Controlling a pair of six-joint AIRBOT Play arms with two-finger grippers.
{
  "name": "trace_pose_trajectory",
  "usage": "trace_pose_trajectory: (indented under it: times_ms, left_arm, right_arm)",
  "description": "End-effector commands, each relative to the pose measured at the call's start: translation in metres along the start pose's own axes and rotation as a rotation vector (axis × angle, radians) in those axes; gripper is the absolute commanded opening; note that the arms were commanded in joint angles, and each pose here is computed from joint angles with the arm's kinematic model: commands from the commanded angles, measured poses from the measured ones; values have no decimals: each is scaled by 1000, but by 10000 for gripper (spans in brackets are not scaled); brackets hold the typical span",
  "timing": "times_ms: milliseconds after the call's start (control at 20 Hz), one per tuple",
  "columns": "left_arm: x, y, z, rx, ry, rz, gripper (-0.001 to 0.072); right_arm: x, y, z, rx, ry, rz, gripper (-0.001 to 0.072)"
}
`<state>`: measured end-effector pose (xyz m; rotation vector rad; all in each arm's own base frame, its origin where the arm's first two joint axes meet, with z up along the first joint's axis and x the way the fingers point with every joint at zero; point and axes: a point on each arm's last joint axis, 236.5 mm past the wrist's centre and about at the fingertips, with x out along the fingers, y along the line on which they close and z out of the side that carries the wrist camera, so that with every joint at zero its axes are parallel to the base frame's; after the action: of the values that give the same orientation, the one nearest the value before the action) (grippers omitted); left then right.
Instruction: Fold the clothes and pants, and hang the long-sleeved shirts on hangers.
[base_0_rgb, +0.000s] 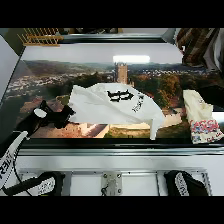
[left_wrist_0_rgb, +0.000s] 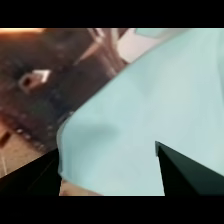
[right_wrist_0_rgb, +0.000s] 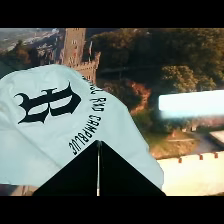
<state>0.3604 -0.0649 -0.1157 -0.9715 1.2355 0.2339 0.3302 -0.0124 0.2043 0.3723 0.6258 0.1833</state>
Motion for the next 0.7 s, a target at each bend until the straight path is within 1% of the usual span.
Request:
trace_pose_trajectory:
  times_ms: [0, 50, 100, 200, 300, 400, 450, 500, 550, 600, 650]
  left_arm:
    - [20, -27, -1, 54, 16, -14, 584]
    - [24, -32, -1, 64, 25, -16, 231]
    - [23, -36, 3, 75, 17, -19, 9]
    - [13, -50, 13, 95, -11, -50, 5]
    - [-8, -63, 26, 155, -59, -90, 5]
    - [-30, -73, 32, 217, -86, -120, 5]
    - [-39, -75, 34, 241, -97, -129, 5]
    - [-47, -77, 34, 268, -105, -137, 5]
    - [-52, -78, 34, 289, -106, -141, 5]
    - [-55, -80, 32, 303, -106, -144, 5]
    - [-57, -81, 31, 309, -107, -148, 5]
  right_arm:
    - [0, 0, 0, 0, 2, 1, 14]
    - [0, 0, -1, 0, 2, 0, 14]
    - [0, -2, -1, 1, 3, -4, 14]
    - [2, -15, -8, 4, 22, -44, 14]
    - [7, -38, -27, 61, 66, -98, 14]
    - [19, -72, -67, 151, 147, -166, 15]
    - [28, -88, -91, 206, 196, -196, 26]
    - [37, -101, -114, 277, 236, -218, 167]
    - [48, -111, -139, 356, 276, -231, 483]
    - [59, -121, -159, 416, 307, -244, 599]
    - [69, -128, -178, 472, 336, -250, 579]
